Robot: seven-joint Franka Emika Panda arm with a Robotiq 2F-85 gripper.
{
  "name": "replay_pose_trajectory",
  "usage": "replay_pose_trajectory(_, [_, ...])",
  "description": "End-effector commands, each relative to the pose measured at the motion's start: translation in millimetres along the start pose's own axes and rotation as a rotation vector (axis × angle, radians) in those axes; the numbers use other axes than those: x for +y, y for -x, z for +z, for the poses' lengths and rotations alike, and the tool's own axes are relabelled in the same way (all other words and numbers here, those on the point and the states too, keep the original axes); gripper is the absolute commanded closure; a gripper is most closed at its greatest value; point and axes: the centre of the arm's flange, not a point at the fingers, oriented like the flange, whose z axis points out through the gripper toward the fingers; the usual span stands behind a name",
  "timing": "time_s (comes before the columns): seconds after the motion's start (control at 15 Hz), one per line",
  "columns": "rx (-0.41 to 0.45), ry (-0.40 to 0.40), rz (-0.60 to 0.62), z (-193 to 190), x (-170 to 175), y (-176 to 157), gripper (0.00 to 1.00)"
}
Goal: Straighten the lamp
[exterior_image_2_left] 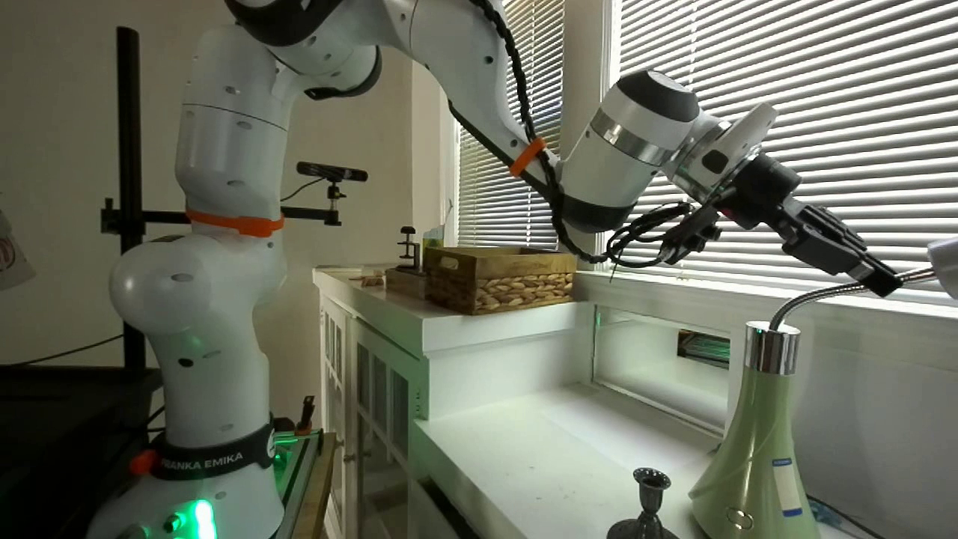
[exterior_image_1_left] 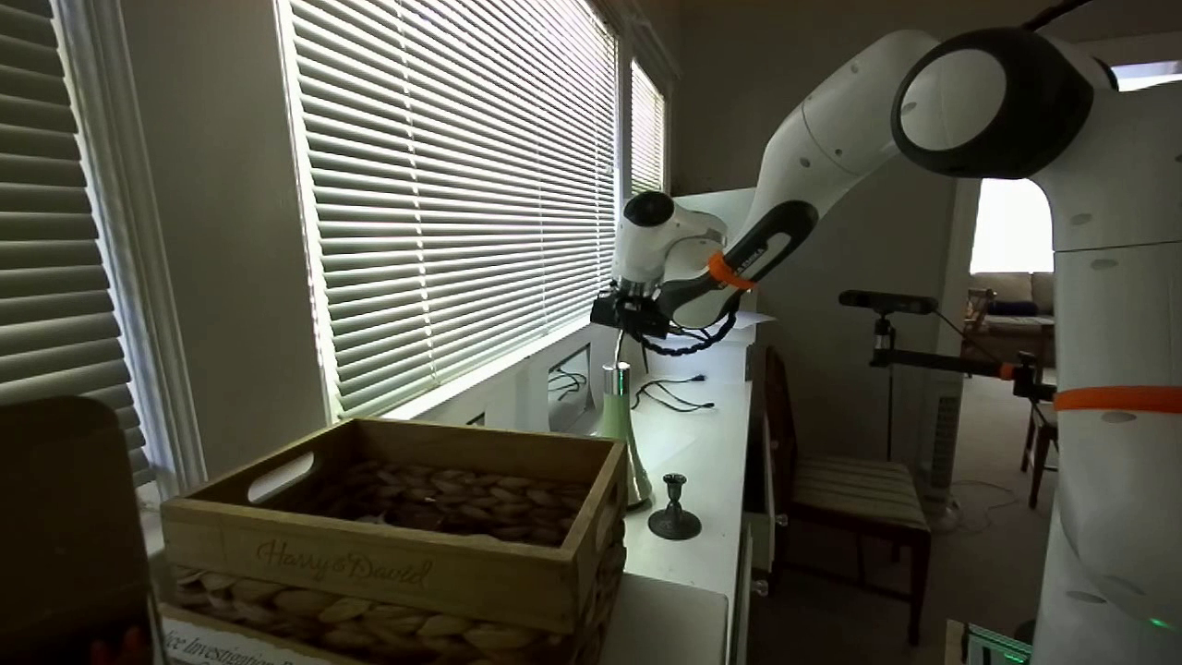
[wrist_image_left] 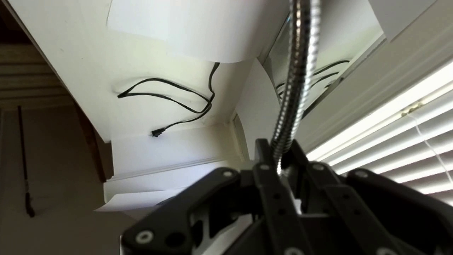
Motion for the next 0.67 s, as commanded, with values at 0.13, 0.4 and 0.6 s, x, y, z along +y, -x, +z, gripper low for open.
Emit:
replay_pose_trajectory(0.13, [0.075,-0.030,0.019,-35.7,4.8,11.5,0.96])
replay_pose_trajectory(0.4, [0.085,0.028,0.146,-44.3,12.8,12.0,0.96])
replay_pose_trajectory(0.6, [0.095,0.071,0.248,-43.7,17.5,9.5,0.96])
